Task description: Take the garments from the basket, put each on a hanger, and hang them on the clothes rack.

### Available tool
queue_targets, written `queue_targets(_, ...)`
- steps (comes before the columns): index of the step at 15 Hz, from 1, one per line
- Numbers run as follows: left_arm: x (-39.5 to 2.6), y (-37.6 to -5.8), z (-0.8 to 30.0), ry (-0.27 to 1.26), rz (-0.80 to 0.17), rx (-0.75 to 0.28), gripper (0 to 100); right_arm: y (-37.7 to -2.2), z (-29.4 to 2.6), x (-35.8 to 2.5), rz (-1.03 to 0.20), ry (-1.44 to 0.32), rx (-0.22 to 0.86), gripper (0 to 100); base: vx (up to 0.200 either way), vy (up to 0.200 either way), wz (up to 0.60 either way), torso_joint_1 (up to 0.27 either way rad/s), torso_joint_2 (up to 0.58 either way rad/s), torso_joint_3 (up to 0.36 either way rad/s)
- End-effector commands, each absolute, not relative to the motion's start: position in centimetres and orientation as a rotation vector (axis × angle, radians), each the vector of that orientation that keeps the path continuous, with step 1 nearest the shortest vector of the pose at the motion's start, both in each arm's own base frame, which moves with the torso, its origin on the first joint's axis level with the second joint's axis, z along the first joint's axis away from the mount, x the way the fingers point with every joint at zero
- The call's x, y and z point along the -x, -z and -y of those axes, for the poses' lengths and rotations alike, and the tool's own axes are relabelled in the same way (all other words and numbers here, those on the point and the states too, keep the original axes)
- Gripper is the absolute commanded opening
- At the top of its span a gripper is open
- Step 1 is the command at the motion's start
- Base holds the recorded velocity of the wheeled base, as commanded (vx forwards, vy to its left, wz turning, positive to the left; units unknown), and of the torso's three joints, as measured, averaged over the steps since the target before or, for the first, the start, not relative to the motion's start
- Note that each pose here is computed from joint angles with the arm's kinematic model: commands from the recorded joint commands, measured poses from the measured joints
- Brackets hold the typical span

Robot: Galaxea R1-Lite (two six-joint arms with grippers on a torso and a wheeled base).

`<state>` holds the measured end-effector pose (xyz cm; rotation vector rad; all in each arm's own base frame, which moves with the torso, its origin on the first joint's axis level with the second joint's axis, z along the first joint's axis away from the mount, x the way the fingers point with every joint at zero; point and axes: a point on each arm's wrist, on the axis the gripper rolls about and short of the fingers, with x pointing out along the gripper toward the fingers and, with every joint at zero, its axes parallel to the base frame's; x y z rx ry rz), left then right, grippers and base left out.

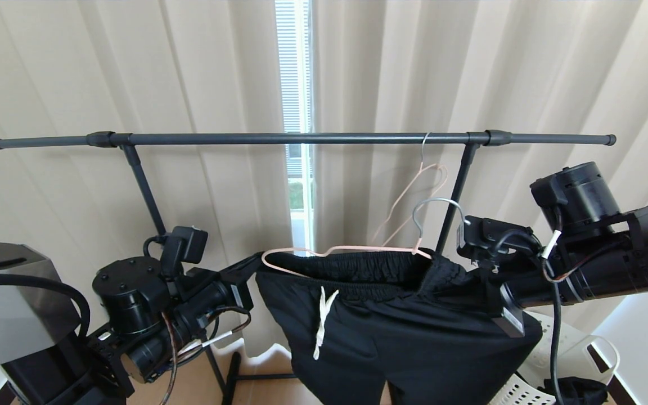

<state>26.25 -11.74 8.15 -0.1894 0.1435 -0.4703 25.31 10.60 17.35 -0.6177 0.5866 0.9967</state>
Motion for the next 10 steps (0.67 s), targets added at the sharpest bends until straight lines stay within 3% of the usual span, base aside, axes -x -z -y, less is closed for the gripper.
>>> queue_targets(1, -26.5, -8.3, 11.4, 0.457, -0.134, 0.192, 0, -17.3, -10.6, -25.3, -0.589, -0.997, 0.617, 0, 0.0, 0.0, 0.0, 0.0, 0.0, 0.0)
queue_targets(10, -25.8, -10.4, 11.0, 0.469, -0.063, 0.204, 0, -16.6, -10.7, -26.0, -0.631, -0.938, 0.653, 0, 0.0, 0.0, 0.0, 0.0, 0.0, 0.0)
